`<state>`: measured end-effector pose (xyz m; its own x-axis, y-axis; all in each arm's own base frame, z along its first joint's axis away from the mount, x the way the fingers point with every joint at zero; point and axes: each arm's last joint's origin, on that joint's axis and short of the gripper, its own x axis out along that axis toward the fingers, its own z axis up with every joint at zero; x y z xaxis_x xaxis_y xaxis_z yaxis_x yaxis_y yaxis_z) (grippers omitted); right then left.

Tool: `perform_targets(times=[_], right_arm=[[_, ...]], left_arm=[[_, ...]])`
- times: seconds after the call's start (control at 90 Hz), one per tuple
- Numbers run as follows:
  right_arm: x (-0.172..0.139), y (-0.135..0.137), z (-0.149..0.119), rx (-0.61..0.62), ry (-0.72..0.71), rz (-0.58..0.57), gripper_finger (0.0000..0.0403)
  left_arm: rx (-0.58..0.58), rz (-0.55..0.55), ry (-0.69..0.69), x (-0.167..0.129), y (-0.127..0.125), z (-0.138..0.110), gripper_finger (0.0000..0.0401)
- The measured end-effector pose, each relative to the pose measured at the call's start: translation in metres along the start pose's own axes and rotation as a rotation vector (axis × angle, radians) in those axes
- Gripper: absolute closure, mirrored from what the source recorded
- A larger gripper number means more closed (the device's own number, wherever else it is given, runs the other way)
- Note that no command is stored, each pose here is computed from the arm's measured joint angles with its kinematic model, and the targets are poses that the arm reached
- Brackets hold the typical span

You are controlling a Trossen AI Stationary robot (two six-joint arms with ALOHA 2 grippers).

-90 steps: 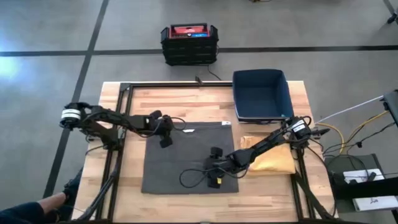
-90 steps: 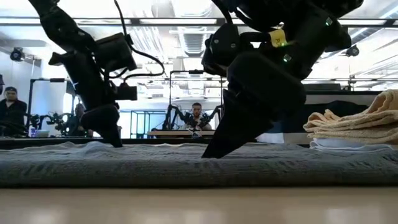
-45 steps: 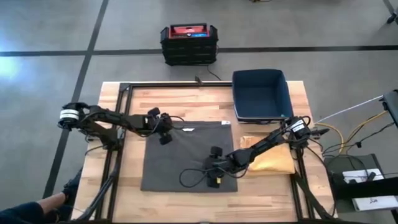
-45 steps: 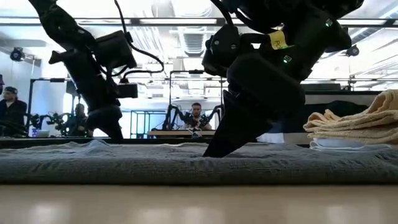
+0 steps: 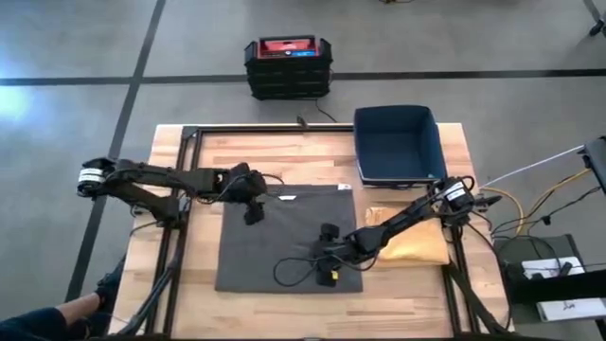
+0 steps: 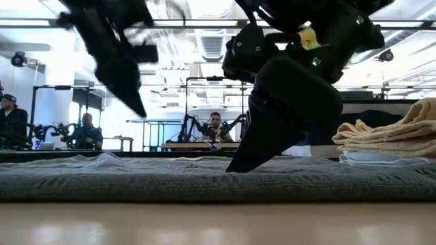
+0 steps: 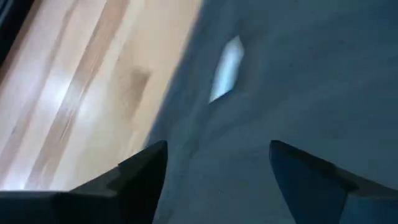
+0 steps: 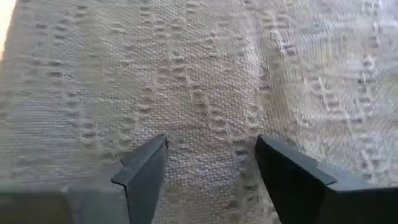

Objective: Fold towel
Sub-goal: Fold the gray towel

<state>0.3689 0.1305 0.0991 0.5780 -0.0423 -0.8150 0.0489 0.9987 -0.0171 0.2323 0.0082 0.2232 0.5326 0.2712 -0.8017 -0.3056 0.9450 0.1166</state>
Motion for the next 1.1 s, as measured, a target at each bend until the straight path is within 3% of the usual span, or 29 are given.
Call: perform_targets(times=[0.178,0.356,0.5,0.6,0.678,0.844,0.956,1.1], right_arm=[[-0.009,0.011,0.02,-0.066,-0.021,0.029,0.0165],[-0.018,0.023,0.031,-0.133,-0.013,0.039,0.0176],[-0.025,0.03,0.037,-0.155,0.005,0.045,0.0184],[-0.028,0.032,0.045,-0.183,-0.028,0.055,0.0188],[-0.03,0.035,0.052,-0.182,-0.076,0.067,0.0189],[-0.041,0.039,0.063,-0.243,-0.043,0.056,0.0182],[-0.063,0.062,0.062,-0.324,0.041,0.065,0.0161],[-0.081,0.093,0.044,-0.342,0.11,0.087,0.0123]], left_arm=[[0.115,-0.04,-0.066,-0.037,-0.05,0.0,0.0157],[0.188,-0.075,-0.087,-0.061,-0.105,-0.026,0.0174],[0.2,-0.174,-0.105,-0.073,-0.143,-0.051,0.0176],[0.259,-0.212,-0.177,-0.076,-0.16,-0.057,0.0171],[0.24,-0.221,-0.237,-0.077,-0.168,-0.055,0.0171],[0.267,-0.292,-0.159,-0.083,-0.181,-0.05,0.0176],[0.289,-0.3,-0.128,-0.091,-0.207,-0.048,0.0176],[0.327,-0.24,-0.038,-0.085,-0.245,-0.06,0.0177]])
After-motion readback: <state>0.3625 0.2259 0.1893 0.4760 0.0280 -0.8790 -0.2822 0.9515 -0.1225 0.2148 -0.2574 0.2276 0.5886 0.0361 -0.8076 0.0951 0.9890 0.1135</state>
